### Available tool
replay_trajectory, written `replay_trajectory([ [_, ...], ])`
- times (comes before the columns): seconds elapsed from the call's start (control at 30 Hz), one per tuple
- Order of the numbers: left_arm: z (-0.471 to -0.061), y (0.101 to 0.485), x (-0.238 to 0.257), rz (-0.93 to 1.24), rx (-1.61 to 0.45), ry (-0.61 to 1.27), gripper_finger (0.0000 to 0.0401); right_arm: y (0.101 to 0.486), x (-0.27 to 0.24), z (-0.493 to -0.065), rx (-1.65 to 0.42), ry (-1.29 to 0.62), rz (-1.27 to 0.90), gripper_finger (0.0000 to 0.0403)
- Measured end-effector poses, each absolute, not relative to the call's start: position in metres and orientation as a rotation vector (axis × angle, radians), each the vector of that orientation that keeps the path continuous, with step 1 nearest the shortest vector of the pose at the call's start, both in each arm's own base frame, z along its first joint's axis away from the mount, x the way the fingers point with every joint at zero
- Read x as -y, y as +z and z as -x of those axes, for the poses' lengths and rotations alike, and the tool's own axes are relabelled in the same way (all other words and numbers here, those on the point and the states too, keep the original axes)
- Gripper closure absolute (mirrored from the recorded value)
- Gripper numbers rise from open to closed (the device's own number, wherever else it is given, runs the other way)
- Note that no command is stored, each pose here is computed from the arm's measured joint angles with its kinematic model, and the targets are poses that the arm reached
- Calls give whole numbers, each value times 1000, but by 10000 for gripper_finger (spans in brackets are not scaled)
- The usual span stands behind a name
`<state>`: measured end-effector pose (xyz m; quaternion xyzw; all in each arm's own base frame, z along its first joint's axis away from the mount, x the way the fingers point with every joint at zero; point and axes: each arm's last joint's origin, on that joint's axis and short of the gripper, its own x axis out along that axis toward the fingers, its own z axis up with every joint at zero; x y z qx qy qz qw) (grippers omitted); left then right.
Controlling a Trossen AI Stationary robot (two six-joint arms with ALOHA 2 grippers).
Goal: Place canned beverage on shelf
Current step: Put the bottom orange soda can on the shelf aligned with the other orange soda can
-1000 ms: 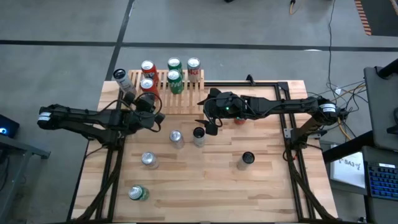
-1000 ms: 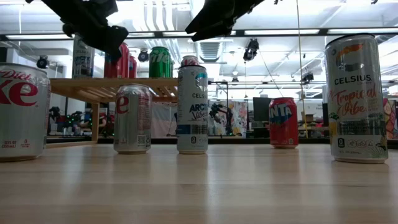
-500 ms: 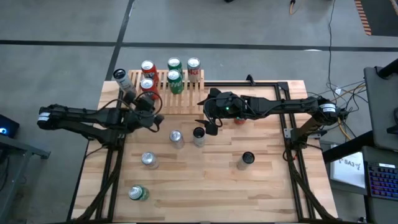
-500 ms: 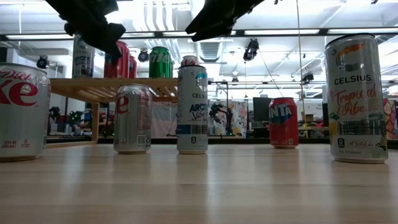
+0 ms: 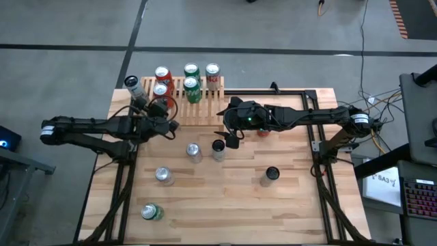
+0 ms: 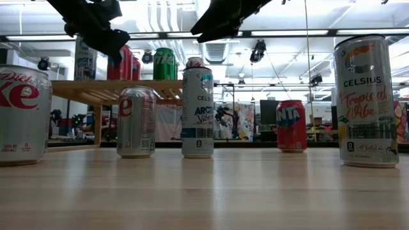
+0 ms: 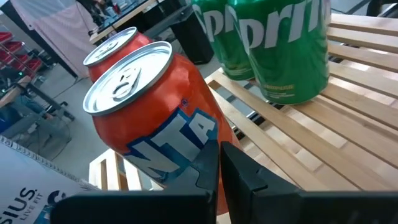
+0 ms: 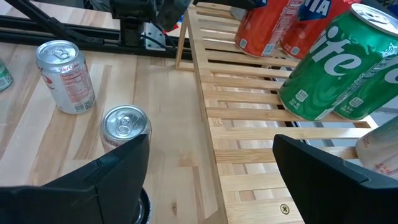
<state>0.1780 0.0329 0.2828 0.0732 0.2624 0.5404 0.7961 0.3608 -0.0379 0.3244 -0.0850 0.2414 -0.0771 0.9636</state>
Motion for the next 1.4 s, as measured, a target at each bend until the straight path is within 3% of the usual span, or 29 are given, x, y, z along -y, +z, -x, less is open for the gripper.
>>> replay_trajectory([
  [0.8, -184, 282, -33, -93, -542, 1128, 401, 323, 38, -361, -492, -160, 156, 74],
  [1.4, -186, 281, -38, -170, -546, 1223, 401, 321, 38, -360, -499, -159, 155, 74],
])
